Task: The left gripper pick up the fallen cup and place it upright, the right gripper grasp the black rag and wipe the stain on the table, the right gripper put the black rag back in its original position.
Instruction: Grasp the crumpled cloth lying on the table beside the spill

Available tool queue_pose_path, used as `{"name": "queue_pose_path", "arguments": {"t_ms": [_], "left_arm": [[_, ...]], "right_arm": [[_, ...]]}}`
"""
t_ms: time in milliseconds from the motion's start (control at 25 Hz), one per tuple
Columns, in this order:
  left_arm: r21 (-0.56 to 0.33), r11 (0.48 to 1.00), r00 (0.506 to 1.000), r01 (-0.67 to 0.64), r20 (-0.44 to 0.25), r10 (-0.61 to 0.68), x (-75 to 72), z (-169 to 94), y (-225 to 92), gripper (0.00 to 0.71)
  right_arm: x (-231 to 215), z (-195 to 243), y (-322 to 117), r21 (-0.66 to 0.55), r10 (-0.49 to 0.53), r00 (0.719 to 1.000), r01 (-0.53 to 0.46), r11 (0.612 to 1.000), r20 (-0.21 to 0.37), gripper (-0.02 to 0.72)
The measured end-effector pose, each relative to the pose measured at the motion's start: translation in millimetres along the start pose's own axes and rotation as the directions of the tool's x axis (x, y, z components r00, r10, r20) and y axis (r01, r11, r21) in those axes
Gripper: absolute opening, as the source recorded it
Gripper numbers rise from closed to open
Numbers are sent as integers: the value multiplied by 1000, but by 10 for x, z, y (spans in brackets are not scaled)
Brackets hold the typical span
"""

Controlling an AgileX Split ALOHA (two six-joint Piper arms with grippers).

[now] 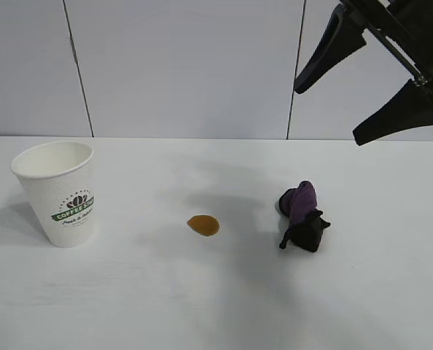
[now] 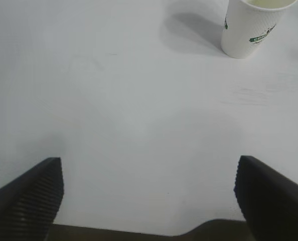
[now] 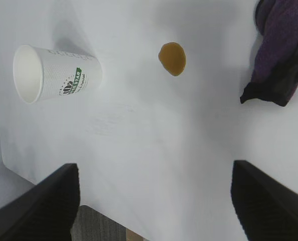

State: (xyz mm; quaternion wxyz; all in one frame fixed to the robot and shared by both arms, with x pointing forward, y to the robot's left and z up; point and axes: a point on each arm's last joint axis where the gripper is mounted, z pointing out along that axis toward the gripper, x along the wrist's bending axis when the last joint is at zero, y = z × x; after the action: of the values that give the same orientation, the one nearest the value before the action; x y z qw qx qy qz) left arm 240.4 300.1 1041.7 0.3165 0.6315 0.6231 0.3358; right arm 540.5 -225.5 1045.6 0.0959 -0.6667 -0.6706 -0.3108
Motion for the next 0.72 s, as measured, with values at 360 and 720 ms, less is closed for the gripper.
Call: {"name": "queue_pose_path", "arguments": {"t_ms": [360,720], "left_arm": [[-66,998,1000,-4,-7,3,-1,-78,-58,663],[-66,998,1000,-4,-7,3,-1,-78,-58,663]], "right_arm": [[-166,-13,-20,27,-36,983,32,999,182,568],[-203,3,99,-84,-62,975,81,993,215,463]]}}
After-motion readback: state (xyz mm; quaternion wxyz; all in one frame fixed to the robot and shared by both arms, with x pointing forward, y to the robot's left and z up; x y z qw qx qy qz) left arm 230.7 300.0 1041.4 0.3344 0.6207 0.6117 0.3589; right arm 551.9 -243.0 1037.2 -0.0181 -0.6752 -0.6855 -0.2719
